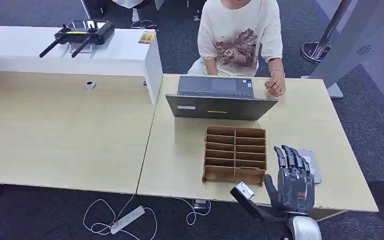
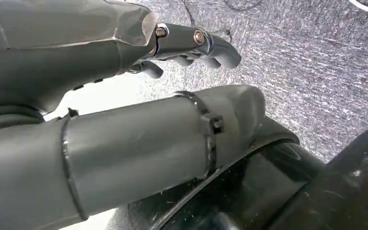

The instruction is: Pass the card to the sensor for recognition and then transmit it.

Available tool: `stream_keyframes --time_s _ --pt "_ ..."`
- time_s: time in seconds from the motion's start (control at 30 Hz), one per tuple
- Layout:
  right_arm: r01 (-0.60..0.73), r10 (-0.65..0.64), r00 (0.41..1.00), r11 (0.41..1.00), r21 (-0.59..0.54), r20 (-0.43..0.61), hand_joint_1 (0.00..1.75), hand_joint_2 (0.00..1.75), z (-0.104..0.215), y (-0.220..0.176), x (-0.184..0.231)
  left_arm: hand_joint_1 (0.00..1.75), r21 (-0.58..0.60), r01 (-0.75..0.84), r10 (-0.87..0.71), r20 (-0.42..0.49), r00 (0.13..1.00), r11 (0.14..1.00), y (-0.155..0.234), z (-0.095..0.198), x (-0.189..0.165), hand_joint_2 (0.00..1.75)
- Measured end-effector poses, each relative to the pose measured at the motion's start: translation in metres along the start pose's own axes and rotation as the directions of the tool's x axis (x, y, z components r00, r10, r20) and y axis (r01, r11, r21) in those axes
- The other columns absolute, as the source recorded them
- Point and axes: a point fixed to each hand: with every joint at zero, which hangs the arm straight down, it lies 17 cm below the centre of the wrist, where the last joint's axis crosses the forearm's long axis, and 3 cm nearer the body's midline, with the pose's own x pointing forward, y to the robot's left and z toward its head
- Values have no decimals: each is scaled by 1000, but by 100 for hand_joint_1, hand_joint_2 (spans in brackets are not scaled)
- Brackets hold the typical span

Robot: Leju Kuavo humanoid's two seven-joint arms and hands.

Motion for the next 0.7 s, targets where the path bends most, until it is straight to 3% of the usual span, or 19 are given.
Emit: stream_keyframes --time_s 0.2,0.47,0.7 --pt "4 -4 1000 1000 10 3 47 175 1 4 2 0 0 13 -13 3 1000 1000 1 0 1 0" --pt "5 -5 1000 999 31 14 59 175 1 10 7 0 -1 33 -33 8 999 999 1 0 2 0" --pt "3 -3 1000 999 42 16 58 175 0 15 7 0 -3 36 -36 9 999 999 1 0 2 0"
